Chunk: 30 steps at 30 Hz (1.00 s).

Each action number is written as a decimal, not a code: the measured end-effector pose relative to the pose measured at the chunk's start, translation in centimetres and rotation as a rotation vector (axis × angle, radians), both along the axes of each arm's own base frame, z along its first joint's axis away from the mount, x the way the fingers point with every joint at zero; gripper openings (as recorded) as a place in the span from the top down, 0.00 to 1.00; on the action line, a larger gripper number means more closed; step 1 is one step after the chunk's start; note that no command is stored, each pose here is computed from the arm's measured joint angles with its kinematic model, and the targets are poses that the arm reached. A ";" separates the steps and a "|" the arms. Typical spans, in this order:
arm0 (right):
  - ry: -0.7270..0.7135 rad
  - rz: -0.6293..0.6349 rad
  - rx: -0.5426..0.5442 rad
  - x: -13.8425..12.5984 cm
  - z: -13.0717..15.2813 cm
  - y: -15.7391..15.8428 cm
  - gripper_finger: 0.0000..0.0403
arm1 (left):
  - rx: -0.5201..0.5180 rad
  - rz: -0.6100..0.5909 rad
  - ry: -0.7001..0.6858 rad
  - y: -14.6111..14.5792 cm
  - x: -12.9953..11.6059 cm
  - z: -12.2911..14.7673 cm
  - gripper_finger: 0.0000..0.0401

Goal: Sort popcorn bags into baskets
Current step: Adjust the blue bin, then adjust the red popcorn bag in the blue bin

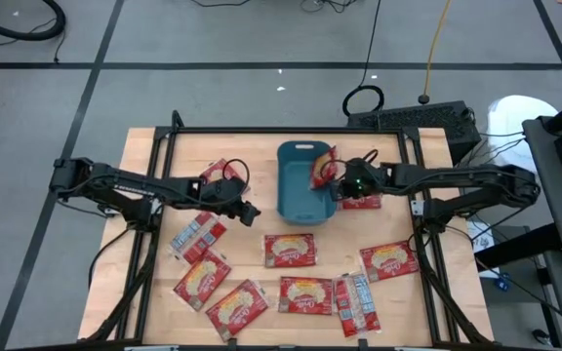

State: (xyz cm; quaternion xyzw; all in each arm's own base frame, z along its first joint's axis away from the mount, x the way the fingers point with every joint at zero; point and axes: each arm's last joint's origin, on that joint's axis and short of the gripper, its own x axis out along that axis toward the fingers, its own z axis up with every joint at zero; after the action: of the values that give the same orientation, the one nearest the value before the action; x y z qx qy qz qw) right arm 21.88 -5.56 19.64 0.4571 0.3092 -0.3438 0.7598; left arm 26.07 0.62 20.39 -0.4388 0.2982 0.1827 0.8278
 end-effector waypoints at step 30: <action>-0.236 -0.022 0.137 -1.2 4.0 -0.1 1.00 | 0.039 -0.022 -0.065 1.0 0.4 0.5 0.70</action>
State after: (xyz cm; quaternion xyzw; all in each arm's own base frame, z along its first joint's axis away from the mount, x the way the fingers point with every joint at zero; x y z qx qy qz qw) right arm 20.65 -5.70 23.64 0.5486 0.2353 -0.2741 0.7540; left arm 26.45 1.57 20.89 -0.4249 0.2724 0.1649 0.8474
